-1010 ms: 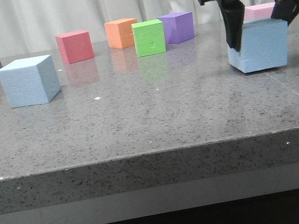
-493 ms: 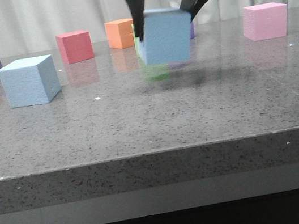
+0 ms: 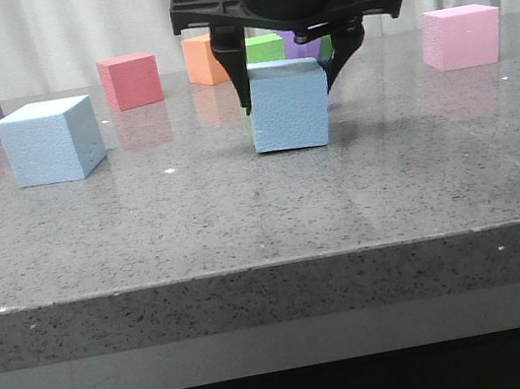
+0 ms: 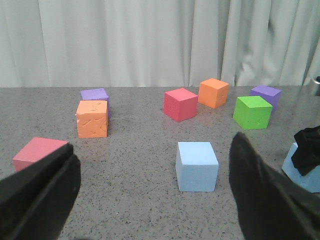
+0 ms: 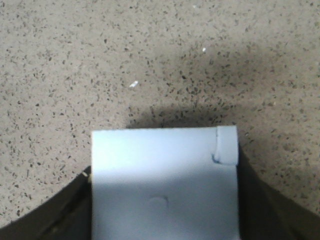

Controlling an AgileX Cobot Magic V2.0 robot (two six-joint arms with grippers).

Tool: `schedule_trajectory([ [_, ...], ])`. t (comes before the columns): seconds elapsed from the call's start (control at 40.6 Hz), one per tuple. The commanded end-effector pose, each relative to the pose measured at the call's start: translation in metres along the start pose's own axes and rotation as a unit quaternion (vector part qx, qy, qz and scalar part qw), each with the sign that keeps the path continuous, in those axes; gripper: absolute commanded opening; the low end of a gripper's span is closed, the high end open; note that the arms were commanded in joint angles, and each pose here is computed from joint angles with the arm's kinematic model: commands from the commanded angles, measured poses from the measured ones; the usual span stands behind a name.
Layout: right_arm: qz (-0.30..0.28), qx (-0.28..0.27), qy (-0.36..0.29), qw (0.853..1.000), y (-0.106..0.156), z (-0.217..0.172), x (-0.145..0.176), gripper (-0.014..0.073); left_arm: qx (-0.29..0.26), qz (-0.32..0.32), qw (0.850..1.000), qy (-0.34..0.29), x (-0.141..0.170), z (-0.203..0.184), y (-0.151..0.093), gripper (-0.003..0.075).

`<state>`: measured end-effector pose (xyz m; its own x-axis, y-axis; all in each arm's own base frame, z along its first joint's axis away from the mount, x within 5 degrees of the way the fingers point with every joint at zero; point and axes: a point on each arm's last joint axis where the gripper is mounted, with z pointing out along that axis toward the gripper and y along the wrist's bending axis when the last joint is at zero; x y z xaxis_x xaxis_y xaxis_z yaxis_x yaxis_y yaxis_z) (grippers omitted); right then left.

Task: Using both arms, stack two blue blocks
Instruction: 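Carry the light blue cube to the table centre, lower, open right gripper, then raise the open right gripper away from the placed cube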

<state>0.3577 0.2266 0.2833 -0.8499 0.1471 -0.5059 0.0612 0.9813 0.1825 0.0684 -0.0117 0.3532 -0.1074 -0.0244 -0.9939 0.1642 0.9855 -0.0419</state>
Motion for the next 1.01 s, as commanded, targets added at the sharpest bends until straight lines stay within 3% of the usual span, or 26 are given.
schedule_trajectory([
  [0.0, -0.001, -0.035, -0.059, 0.998, 0.004, -0.031, -0.017, 0.0599, 0.008, -0.009, 0.998, -0.054, -0.018, -0.001, -0.002, 0.0597],
  [0.074, 0.001, -0.037, -0.057, 0.998, 0.004, -0.032, -0.016, 0.064, 0.008, -0.009, 0.998, -0.054, -0.018, -0.001, -0.002, 0.0597],
  [0.222, -0.001, -0.048, -0.061, 0.997, 0.003, -0.046, -0.018, 0.0636, 0.008, -0.009, 0.998, -0.054, -0.018, -0.001, -0.002, 0.0597],
  [0.443, -0.099, -0.066, -0.075, 0.99, -0.009, -0.102, -0.017, 0.0636, 0.008, -0.009, 0.998, -0.054, -0.018, -0.001, -0.002, 0.0597],
  [0.69, -0.242, -0.127, -0.1, 0.957, -0.046, -0.187, 0.021, 0.0636, 0.008, -0.009, 0.998, -0.054, -0.018, -0.001, -0.002, 0.0597],
  [0.985, -0.275, -0.158, -0.227, 0.921, -0.117, -0.244, 0.091, 0.0636, 0.009, -0.011, 0.998, -0.054, -0.018, -0.001, -0.002, 0.0597],
])
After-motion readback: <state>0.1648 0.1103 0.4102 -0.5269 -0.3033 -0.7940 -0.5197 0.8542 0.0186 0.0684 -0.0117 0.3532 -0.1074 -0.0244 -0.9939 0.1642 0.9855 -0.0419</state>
